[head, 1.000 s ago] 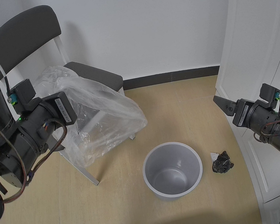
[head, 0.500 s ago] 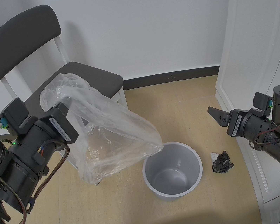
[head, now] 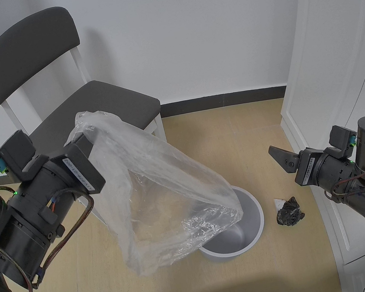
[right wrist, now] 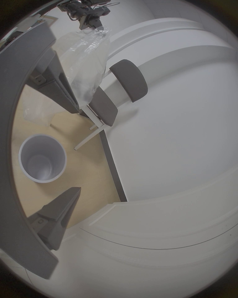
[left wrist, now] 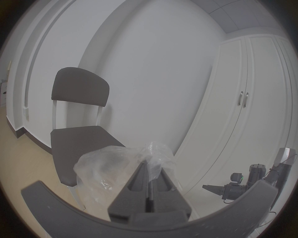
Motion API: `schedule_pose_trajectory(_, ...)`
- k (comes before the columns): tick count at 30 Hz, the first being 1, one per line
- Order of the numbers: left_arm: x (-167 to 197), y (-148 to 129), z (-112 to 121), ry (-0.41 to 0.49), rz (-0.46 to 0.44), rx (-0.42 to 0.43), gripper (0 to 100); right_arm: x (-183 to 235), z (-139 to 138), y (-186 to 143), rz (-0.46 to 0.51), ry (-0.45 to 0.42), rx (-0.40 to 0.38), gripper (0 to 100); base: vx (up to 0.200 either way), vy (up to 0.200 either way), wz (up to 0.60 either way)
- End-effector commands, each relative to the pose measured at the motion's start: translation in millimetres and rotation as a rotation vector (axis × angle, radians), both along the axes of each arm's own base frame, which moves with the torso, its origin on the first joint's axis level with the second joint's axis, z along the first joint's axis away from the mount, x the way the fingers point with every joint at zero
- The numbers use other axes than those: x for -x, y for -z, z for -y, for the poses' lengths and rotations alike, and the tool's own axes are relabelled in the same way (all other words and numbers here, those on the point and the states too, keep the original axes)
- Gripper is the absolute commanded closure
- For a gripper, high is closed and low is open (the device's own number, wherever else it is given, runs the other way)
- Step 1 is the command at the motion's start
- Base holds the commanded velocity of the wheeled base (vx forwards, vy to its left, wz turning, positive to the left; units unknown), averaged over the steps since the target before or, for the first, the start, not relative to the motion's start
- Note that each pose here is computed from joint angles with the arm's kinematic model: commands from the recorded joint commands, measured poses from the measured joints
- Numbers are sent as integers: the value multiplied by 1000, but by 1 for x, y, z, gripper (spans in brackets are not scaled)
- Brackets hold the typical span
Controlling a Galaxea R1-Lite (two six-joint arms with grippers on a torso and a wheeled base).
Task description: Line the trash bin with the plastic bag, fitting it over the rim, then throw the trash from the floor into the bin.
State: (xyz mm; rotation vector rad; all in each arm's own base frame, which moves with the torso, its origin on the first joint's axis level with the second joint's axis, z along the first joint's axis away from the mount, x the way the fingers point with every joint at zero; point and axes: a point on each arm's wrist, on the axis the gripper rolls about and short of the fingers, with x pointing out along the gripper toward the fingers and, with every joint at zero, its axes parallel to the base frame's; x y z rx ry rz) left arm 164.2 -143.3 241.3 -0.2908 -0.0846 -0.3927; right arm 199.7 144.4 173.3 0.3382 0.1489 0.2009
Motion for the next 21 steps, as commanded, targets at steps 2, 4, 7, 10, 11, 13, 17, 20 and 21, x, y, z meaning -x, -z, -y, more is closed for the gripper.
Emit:
schedule_pose_trajectory(2, 1, 1, 2, 10, -3, -2, 100, 2, -1, -1, 6, -6, -2, 0, 0, 0, 0)
schedule_pose_trajectory(4, 2, 0, 2, 10, -1, 0, 100, 4, 0, -3, 9, -9, -4, 0, 0, 0, 0)
schedule_pose_trajectory(7, 2, -1, 2, 12, 1, 2, 100, 4, -1, -3, 9, -12, -4, 0, 0, 0, 0)
schedule_pose_trajectory(10, 2, 0, 2, 12, 0, 1, 100, 4, -2, -2, 7, -14, -2, 0, 0, 0, 0)
schedule_pose_trajectory(11, 2, 0, 2, 12, 0, 3, 100, 4, -2, -1, 6, -12, -1, 0, 0, 0, 0)
schedule_pose_trajectory(13, 2, -1, 2, 12, 1, 4, 100, 3, -2, -1, 4, -12, -1, 0, 0, 0, 0)
schedule_pose_trajectory(17, 2, 0, 2, 14, 0, 3, 100, 4, -2, -2, 8, -14, -3, 0, 0, 0, 0)
schedule_pose_trajectory(20, 2, 0, 3, 17, -1, 4, 100, 4, -1, -2, 8, -12, -3, 0, 0, 0, 0)
schedule_pose_trajectory(21, 3, -1, 3, 17, 0, 5, 100, 4, -1, -2, 8, -12, -4, 0, 0, 0, 0)
